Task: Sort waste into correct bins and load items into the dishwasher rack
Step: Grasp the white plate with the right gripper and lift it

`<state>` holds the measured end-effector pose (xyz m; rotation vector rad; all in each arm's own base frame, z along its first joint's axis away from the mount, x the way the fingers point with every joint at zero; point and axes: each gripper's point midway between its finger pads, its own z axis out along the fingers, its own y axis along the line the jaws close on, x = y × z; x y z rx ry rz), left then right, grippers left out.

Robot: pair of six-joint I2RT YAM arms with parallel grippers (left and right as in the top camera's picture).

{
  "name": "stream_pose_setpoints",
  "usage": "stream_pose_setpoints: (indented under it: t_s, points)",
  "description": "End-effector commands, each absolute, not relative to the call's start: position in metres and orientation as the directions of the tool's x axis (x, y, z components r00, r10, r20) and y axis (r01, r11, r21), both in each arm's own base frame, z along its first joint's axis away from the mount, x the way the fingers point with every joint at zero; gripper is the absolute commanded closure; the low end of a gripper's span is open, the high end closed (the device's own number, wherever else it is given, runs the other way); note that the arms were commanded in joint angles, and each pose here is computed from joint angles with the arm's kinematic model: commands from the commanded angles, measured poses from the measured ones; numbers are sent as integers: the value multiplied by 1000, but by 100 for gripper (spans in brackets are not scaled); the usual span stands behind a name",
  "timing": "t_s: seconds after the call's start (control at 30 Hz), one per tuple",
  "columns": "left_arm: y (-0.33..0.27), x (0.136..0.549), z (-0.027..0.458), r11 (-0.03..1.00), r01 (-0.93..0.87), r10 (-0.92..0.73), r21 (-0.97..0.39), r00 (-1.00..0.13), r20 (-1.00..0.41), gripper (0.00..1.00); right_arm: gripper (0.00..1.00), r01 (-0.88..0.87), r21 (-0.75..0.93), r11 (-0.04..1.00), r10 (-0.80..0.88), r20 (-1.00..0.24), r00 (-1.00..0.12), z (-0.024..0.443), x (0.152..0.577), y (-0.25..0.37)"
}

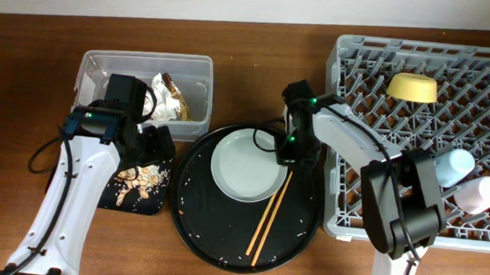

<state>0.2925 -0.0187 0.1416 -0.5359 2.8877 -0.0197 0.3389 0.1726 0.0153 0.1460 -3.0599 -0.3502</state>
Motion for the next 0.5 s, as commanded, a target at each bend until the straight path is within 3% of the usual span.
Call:
stream_pose_setpoints:
  t_s: [0.0, 0.13, 0.17, 0.2, 0.33, 0.47]
  points:
    - [-16, 294, 147, 929, -365, -368, -55, -904, -219, 1, 96, -83, 231, 969, -58, -113, -992, 81, 368, 158]
    - [-16, 294, 147, 929, -365, -368, -55, -904, -219, 1, 96, -72, 170, 983, -26, -262, -965, 143, 379, 125]
    - [-16, 294, 147, 929, -365, -368, -55, -904, -219, 1, 96, -20, 90, 996, 14, -355, -935, 172, 387, 95]
    - [-16, 294, 147, 929, -365, -368, -55, -903, -220, 1, 96, 107, -130, 986, 21, -536, -844, 222, 404, 33]
    - [-16, 296, 148, 929, -364, -368, -58, -902, -226, 1, 96, 427, -368, 826, 25, -733, -680, 288, 410, -43]
    - [-17, 298, 148, 929, -364, -368, -64, -899, -236, 1, 96, 615, -426, 664, 6, -819, -574, 319, 415, -72]
